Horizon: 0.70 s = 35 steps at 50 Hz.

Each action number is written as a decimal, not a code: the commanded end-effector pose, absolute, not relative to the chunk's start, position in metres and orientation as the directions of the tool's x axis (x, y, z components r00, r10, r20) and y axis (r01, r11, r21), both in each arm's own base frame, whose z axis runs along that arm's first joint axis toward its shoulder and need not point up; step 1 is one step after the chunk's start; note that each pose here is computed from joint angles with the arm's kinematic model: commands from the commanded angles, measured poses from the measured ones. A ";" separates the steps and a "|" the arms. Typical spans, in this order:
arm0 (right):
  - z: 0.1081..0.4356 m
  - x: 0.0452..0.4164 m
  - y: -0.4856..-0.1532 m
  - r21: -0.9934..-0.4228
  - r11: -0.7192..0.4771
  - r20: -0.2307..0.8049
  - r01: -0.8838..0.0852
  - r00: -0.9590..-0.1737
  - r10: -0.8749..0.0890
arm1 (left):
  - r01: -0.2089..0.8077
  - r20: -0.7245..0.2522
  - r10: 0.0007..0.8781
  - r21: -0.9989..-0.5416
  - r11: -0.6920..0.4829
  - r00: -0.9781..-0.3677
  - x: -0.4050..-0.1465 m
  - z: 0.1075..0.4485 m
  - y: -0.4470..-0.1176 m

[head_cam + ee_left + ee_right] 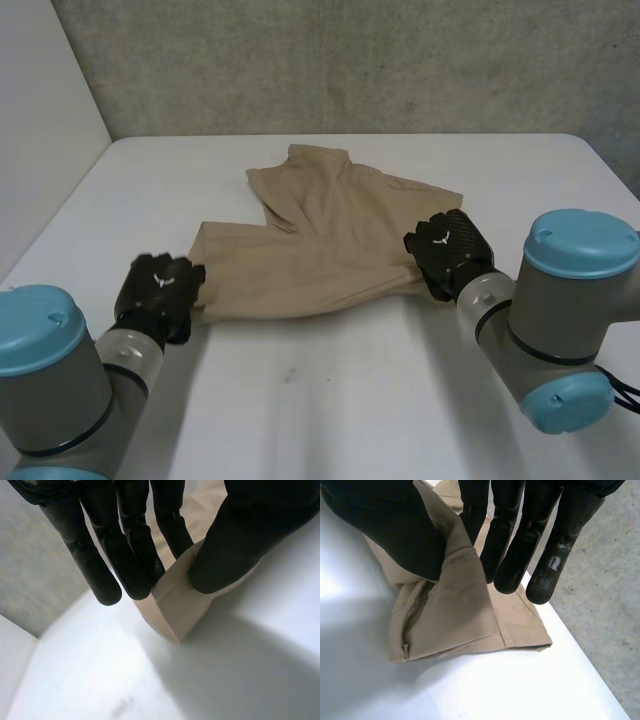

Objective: Fold the shorts.

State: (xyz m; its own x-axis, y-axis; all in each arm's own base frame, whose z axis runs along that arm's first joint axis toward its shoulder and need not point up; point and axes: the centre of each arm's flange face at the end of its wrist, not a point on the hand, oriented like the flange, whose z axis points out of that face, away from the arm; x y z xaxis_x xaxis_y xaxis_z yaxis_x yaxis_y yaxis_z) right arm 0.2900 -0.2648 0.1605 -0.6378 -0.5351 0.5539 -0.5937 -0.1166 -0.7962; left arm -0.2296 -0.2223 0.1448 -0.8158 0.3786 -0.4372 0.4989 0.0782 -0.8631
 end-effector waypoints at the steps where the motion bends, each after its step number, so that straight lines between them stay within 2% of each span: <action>1: 0.192 0.277 -0.245 -0.794 -0.114 0.557 -0.597 -0.639 -0.530 | 0.511 -0.429 0.392 -0.850 0.130 -0.814 -0.220 0.167 -0.209; 9: 0.185 0.268 -0.231 -0.766 -0.062 0.554 -0.640 -0.608 -0.568 | 0.513 -0.432 0.400 -0.850 0.118 -0.808 -0.217 0.179 -0.193; 13: 0.178 0.264 -0.224 -0.725 -0.064 0.584 -0.686 -0.563 -0.585 | 0.544 -0.435 0.433 -0.823 0.163 -0.789 -0.211 0.179 -0.175; 18: 0.192 0.255 -0.206 -0.646 -0.105 0.648 -0.756 -0.471 -0.599 | 0.574 -0.433 0.480 -0.795 0.195 -0.763 -0.206 0.194 -0.149; 22: 0.203 0.249 -0.194 -0.607 -0.115 0.665 -0.786 -0.424 -0.614 | 0.578 -0.425 0.499 -0.791 0.200 -0.755 -0.200 0.213 -0.132; 23: 0.207 0.244 -0.184 -0.576 -0.108 0.665 -0.810 -0.387 -0.639 | 0.577 -0.424 0.503 -0.793 0.197 -0.753 -0.197 0.223 -0.123; 24: 0.207 0.244 -0.184 -0.576 -0.108 0.665 -0.810 -0.387 -0.639 | 0.577 -0.424 0.503 -0.793 0.197 -0.753 -0.197 0.223 -0.123; 25: 0.210 0.233 -0.161 -0.509 -0.090 0.635 -0.856 -0.303 -0.711 | 0.575 -0.419 0.515 -0.797 0.188 -0.748 -0.195 0.231 -0.115; 26: 0.210 0.233 -0.160 -0.508 -0.090 0.634 -0.856 -0.302 -0.711 | 0.572 -0.410 0.535 -0.802 0.176 -0.739 -0.194 0.237 -0.107; 28: 0.213 0.227 -0.147 -0.471 -0.088 0.615 -0.878 -0.255 -0.746 | 0.567 -0.398 0.560 -0.808 0.161 -0.726 -0.195 0.240 -0.100; 33: 0.211 0.228 -0.143 -0.486 -0.110 0.603 -0.867 -0.242 -0.760 | 0.565 -0.357 0.622 -0.808 0.169 -0.697 -0.197 0.228 -0.093; 35: 0.208 0.228 -0.142 -0.491 -0.115 0.602 -0.864 -0.241 -0.762 | 0.563 -0.353 0.620 -0.807 0.177 -0.701 -0.198 0.223 -0.096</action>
State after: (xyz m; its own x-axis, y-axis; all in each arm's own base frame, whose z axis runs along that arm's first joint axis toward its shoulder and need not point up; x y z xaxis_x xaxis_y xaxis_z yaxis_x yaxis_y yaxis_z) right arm 0.2276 -0.1464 0.2132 -0.2526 -0.7468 0.6153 -0.8721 -0.0998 -0.4791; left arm -0.1953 -0.0969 0.2374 -0.7169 0.5815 -0.3847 0.5664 0.1639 -0.8077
